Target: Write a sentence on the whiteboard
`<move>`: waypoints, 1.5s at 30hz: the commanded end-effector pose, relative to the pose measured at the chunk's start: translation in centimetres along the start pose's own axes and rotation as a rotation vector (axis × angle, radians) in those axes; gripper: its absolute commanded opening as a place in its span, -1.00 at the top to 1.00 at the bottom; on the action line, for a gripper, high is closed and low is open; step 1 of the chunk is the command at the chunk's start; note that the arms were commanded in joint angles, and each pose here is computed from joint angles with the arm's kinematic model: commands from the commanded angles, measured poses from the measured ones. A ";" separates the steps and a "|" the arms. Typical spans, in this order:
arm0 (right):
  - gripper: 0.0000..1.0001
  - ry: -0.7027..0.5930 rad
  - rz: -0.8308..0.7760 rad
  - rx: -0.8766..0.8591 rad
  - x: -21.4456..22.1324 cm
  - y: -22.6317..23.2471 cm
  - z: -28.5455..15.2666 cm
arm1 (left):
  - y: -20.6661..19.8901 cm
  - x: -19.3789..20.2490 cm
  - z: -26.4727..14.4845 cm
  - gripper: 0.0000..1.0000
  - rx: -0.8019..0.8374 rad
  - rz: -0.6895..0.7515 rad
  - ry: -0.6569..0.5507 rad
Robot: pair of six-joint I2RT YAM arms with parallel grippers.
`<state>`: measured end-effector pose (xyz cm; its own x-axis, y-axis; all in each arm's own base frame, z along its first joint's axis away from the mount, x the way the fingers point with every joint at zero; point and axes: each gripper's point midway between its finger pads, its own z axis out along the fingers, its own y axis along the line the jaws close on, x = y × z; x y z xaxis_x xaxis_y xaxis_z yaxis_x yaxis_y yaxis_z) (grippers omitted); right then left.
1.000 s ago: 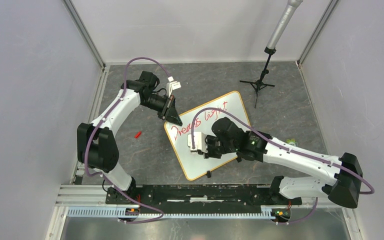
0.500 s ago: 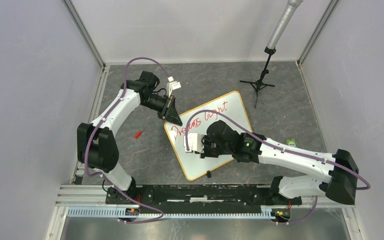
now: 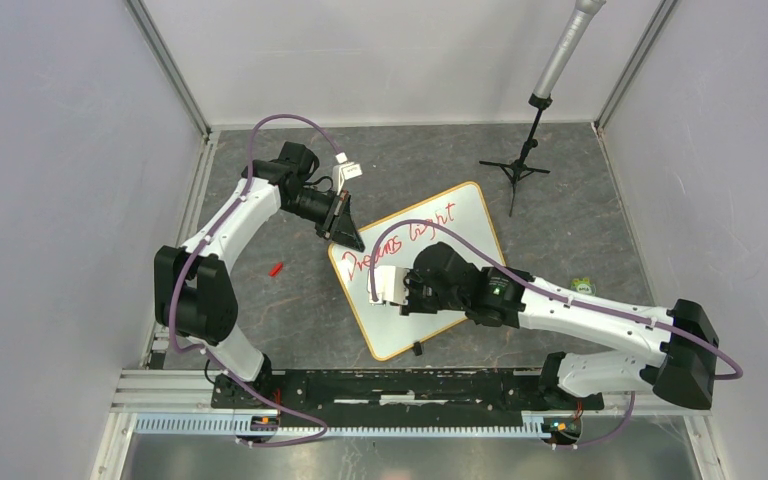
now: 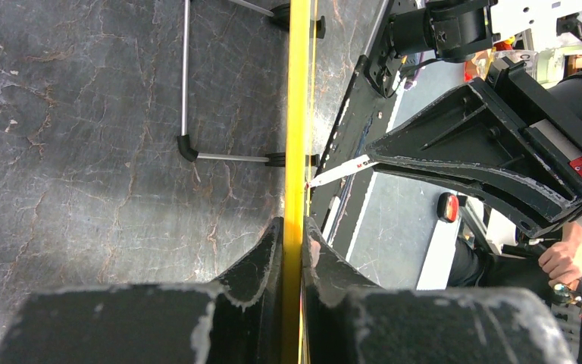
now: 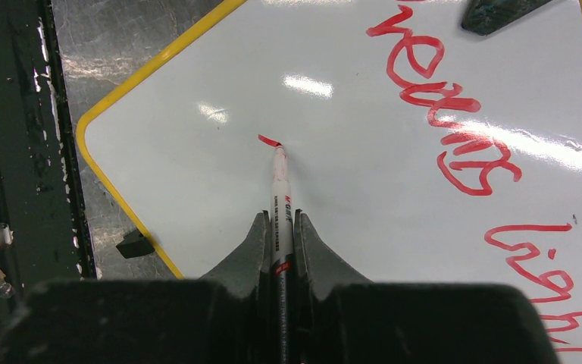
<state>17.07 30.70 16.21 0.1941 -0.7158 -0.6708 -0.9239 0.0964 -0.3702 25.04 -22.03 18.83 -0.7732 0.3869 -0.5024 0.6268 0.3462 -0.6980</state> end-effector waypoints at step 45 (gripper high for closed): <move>1.00 -0.069 0.000 -0.022 -1.6 0.2 -0.9 | 0.9 0.0 0.1 0.95 -0.018 0.015 0.009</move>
<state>15.06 30.76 15.81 0.2203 -0.6892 -0.6903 -0.9465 0.0202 -0.3221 25.05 -22.09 18.70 -0.7728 0.3885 -0.5018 0.6262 0.3385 -0.7024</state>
